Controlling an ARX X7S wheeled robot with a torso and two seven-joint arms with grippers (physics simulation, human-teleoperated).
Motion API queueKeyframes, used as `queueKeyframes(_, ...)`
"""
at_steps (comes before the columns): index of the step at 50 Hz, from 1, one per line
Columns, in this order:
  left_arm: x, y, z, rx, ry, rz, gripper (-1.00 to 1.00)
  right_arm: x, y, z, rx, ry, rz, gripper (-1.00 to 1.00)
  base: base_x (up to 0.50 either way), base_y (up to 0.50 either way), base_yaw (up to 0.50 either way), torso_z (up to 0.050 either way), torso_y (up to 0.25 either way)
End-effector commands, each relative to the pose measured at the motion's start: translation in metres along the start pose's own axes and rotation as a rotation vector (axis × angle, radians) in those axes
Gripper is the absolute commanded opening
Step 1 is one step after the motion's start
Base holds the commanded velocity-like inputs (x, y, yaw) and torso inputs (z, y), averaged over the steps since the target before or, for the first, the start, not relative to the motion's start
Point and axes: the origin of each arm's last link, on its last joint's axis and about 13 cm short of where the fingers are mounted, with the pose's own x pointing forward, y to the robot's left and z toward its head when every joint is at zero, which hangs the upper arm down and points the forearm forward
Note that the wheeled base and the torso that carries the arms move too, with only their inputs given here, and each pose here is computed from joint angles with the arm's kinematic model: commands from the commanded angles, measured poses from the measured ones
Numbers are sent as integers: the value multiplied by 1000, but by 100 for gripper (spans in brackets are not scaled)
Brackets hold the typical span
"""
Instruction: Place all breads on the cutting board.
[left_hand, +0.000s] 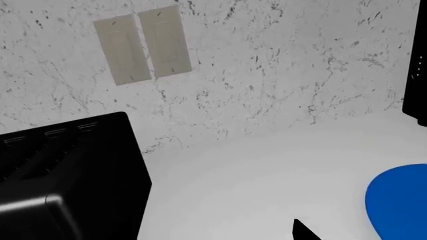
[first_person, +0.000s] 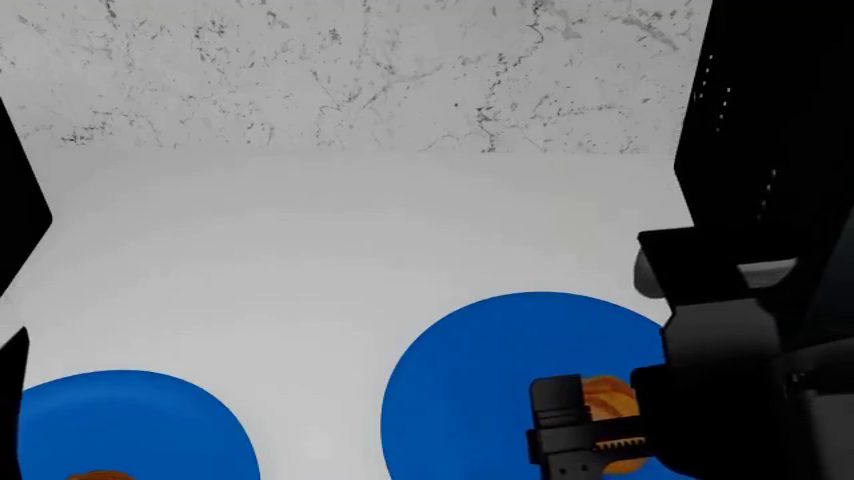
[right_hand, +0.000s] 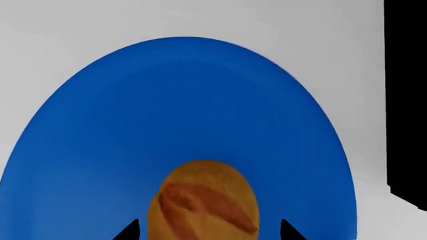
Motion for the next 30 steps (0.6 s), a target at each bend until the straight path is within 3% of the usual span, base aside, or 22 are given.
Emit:
queueKeyframes(1, 0, -1, -2, 1, 5, -3, 100, 10, 1, -1, 6, 8, 16, 100, 0, 0, 0, 0, 0)
queueKeyframes(20, 0, -3, -3, -5, 2, -5, 100, 19, -4, -10, 4, 37, 16, 100, 0, 0, 0, 0, 0)
queueKeyframes(21, 0, -3, -3, -5, 2, -5, 100, 20, -5, -10, 4, 33, 8, -100, 0, 0, 0, 0, 0)
queueKeyframes(30, 0, -3, -2, -7, 0, -6, 100, 3, -3, -3, -14, -12, 5, -100, 0, 0, 0, 0, 0)
